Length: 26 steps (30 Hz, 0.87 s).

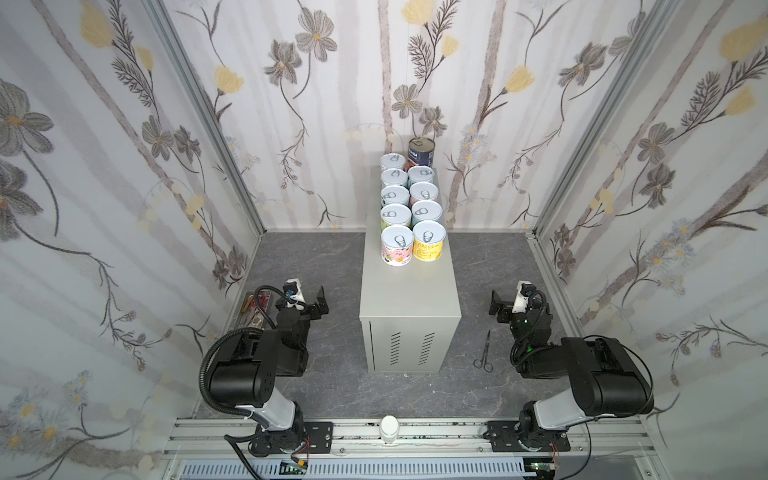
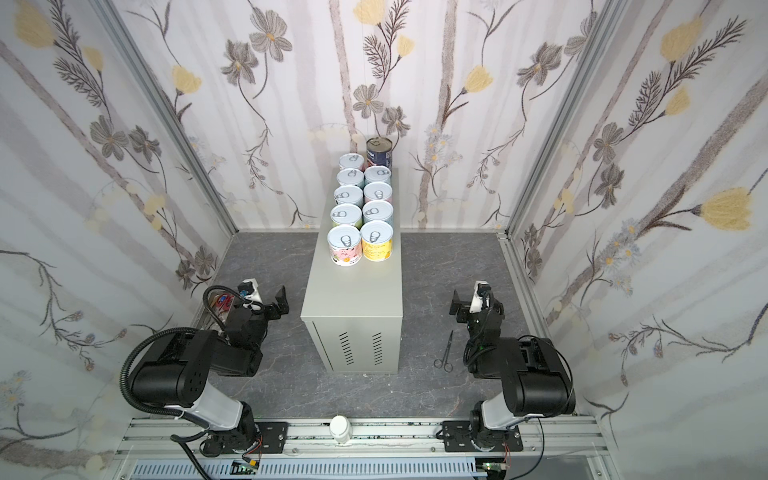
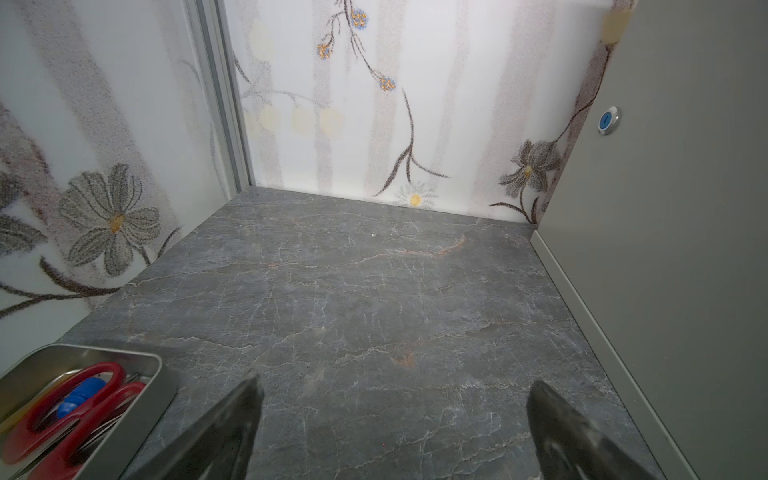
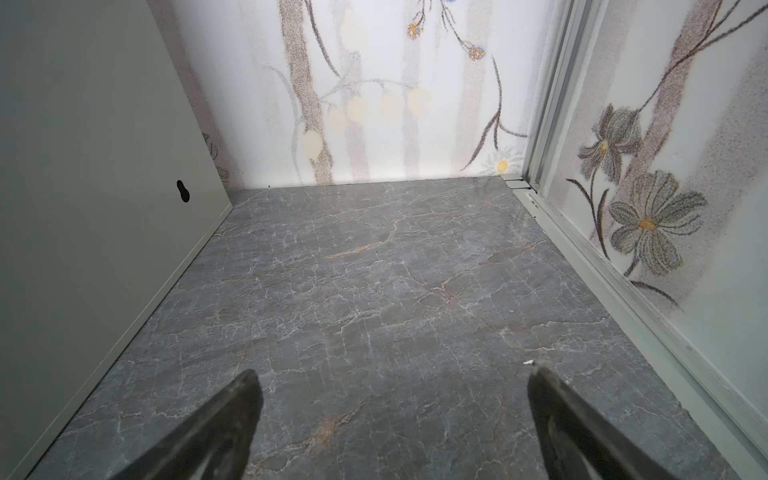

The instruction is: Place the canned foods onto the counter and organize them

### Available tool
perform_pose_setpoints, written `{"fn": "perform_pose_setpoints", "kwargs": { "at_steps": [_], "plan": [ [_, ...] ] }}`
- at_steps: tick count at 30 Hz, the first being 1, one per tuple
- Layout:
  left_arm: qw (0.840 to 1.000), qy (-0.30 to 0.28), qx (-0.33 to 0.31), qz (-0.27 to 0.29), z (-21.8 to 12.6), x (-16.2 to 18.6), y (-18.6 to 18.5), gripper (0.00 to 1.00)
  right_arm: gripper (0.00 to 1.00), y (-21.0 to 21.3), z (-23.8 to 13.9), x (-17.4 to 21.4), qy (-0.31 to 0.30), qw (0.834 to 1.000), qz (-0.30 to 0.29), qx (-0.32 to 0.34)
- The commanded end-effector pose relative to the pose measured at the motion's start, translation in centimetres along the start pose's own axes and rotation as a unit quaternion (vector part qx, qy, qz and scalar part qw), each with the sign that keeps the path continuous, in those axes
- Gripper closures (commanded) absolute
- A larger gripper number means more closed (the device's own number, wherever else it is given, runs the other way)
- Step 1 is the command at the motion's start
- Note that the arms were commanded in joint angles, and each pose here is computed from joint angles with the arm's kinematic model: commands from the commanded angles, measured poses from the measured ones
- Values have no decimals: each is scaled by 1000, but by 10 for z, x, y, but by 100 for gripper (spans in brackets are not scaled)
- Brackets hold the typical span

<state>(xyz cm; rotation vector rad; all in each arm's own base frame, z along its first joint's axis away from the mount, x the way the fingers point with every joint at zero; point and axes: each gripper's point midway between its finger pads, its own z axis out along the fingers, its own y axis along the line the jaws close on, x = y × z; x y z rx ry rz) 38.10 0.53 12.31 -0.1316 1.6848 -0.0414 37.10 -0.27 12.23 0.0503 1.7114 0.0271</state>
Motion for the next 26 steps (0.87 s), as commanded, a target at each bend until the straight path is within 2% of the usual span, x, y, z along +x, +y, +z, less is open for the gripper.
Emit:
{"fn": "perform_pose_setpoints", "kwargs": {
  "at_steps": [1, 26],
  "plan": [
    [1000, -10, -1, -4, 1, -6, 0, 0, 0, 0, -1, -13, -26, 1000, -1, 2],
    [1000, -10, -1, -4, 1, -6, 0, 0, 0, 1, -1, -12, -26, 1000, -6, -3]
  ]
}}
